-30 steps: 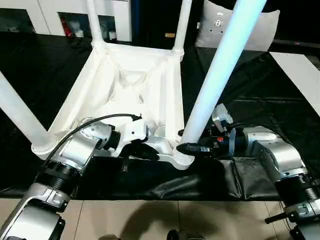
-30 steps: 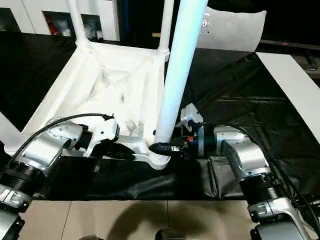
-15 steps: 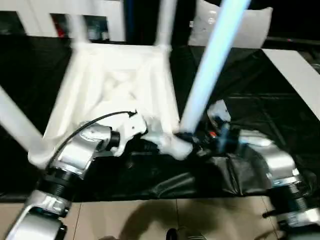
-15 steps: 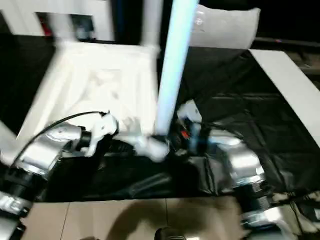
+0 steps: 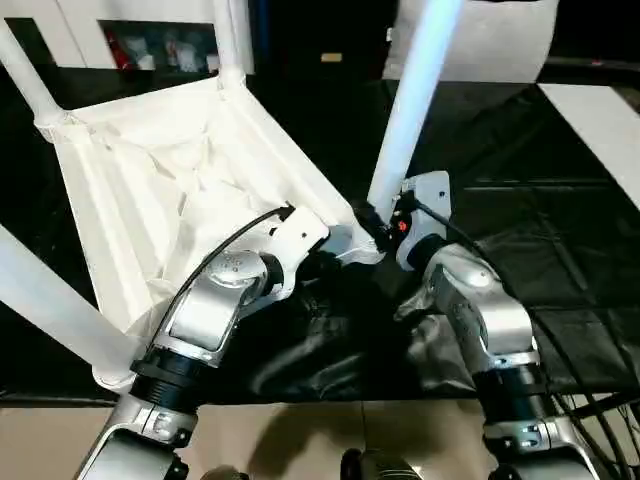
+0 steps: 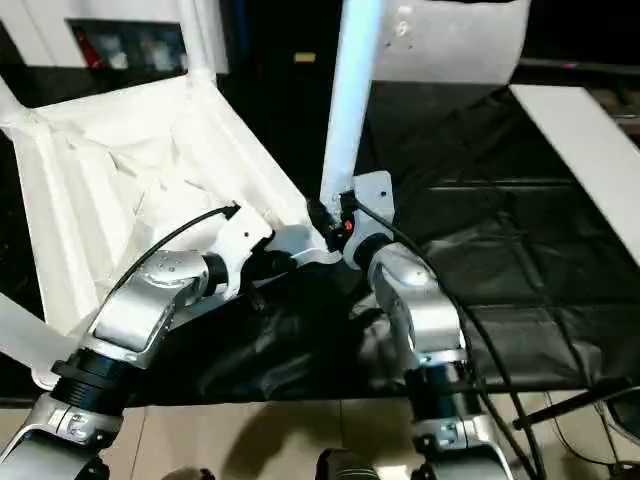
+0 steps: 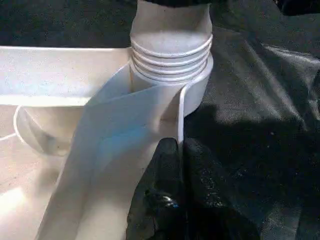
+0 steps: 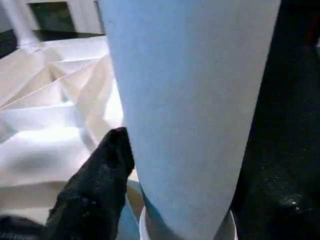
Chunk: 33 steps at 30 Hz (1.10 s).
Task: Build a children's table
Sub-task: Rotate leg to tighten
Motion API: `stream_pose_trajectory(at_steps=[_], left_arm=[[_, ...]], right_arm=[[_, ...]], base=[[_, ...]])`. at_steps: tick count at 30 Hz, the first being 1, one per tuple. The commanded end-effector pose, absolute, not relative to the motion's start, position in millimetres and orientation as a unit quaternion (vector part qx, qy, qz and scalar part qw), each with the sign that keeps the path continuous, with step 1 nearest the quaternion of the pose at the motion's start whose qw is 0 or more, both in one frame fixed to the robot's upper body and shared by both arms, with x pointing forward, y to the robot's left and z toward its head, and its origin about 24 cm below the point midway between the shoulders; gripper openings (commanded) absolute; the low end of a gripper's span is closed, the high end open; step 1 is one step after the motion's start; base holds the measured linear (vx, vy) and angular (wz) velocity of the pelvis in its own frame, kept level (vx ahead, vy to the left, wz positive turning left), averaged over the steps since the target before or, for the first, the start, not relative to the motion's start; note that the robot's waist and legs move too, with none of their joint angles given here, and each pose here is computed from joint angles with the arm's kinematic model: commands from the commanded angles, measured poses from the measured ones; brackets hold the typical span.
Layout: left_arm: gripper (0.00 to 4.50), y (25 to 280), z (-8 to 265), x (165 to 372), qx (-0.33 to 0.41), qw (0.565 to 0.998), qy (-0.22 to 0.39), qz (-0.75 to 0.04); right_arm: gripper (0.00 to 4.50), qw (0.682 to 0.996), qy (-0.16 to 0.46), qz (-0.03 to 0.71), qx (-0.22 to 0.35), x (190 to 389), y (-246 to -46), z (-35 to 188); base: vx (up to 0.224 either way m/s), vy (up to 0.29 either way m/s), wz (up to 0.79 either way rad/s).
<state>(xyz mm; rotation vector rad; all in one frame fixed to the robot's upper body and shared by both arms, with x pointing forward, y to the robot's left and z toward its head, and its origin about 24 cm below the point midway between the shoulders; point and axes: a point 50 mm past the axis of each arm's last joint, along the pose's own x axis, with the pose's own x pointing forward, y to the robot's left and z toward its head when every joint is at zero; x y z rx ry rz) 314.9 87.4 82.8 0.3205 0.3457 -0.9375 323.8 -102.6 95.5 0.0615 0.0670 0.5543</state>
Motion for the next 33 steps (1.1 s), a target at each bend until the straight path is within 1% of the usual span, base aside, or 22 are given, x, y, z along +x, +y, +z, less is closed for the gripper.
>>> stream_pose_trajectory(at_steps=[1,2,4,5,7,8,10,12,14,15,16,17,18,21,22,23,25,27,29,33], left_arm=[[0.00,85,84,311,0.154,0.858,0.151,-0.466],[0.00,87,84,310,0.158,0.855,0.152,-0.470],[0.00,90,84,307,0.166,0.846,0.151,-0.484],[0.00,90,84,307,0.167,0.844,0.151,-0.487],[0.00,96,82,305,0.176,0.824,0.149,-0.518],[0.00,99,81,302,0.183,0.804,0.146,-0.546],[0.00,101,80,299,0.187,0.783,0.144,-0.575],[0.00,102,80,297,0.188,0.774,0.143,-0.588],[0.00,106,79,295,0.197,0.753,0.147,-0.610],[0.00,107,79,295,0.198,0.752,0.147,-0.612],[0.00,113,79,291,0.216,0.712,0.152,-0.651],[0.00,116,80,290,0.221,0.694,0.154,-0.668],[0.00,119,81,288,0.227,0.673,0.161,-0.685],[0.00,121,82,287,0.235,0.655,0.165,-0.699],[0.00,121,82,287,0.240,0.644,0.169,-0.706],[0.00,121,82,287,0.241,0.644,0.169,-0.707],[0.00,121,83,288,0.251,0.635,0.169,-0.711],[0.00,122,84,290,0.258,0.634,0.168,-0.709],[0.00,122,84,293,0.261,0.634,0.166,-0.708],[0.00,124,86,297,0.261,0.635,0.166,-0.708]], right_arm=[[3.12,0.945,0.054,0.321,0.033,315.3,-94.2,85],[3.27,0.943,0.052,0.326,0.030,314.6,-98.9,86],[3.35,0.936,0.045,0.349,0.026,312.0,-109.6,88],[3.56,0.934,0.045,0.353,0.025,311.5,-111.2,89],[3.63,0.919,0.046,0.393,0.000,308.8,-130.8,92],[3.66,0.906,0.051,0.420,-0.016,307.6,-144.3,94],[3.97,0.892,0.055,0.448,-0.026,306.2,-153.8,98],[4.08,0.884,0.058,0.462,-0.030,305.3,-157.6,100],[4.15,0.868,0.066,0.491,-0.037,303.7,-163.5,103],[4.40,0.867,0.067,0.493,-0.037,303.6,-163.7,103],[4.40,0.831,0.095,0.546,-0.048,299.3,-169.6,106],[4.45,0.812,0.110,0.571,-0.051,297.1,-171.6,107],[4.45,0.783,0.125,0.608,-0.054,293.1,-172.5,107],[4.45,0.761,0.136,0.632,-0.051,290.9,-171.9,107],[4.20,0.752,0.140,0.642,-0.047,290.5,-170.5,106],[4.12,0.751,0.141,0.643,-0.046,290.5,-170.3,105],[4.06,0.739,0.150,0.655,-0.046,290.3,-167.2,103],[3.81,0.732,0.151,0.662,-0.049,290.8,-163.5,101],[3.73,0.726,0.152,0.669,-0.046,291.7,-161.7,102],[3.30,0.712,0.153,0.684,-0.036,290.4,-159.2,102]], base=[[0.000,0.000,0.00],[0.000,0.000,0.00],[0.000,0.000,0.00],[0.000,0.000,0.00],[0.000,0.000,0.00],[0.000,0.000,0.00],[0.000,0.000,0.00],[0.000,0.000,0.00],[0.000,0.000,0.00],[0.000,0.000,0.00],[0.000,0.000,0.00],[0.000,0.000,0.00],[0.000,0.000,0.00],[0.000,0.000,0.00],[0.000,0.000,0.00],[0.000,0.000,0.00],[0.000,0.000,0.00],[0.000,0.000,0.00],[0.000,0.000,0.00],[0.000,0.000,0.00]])
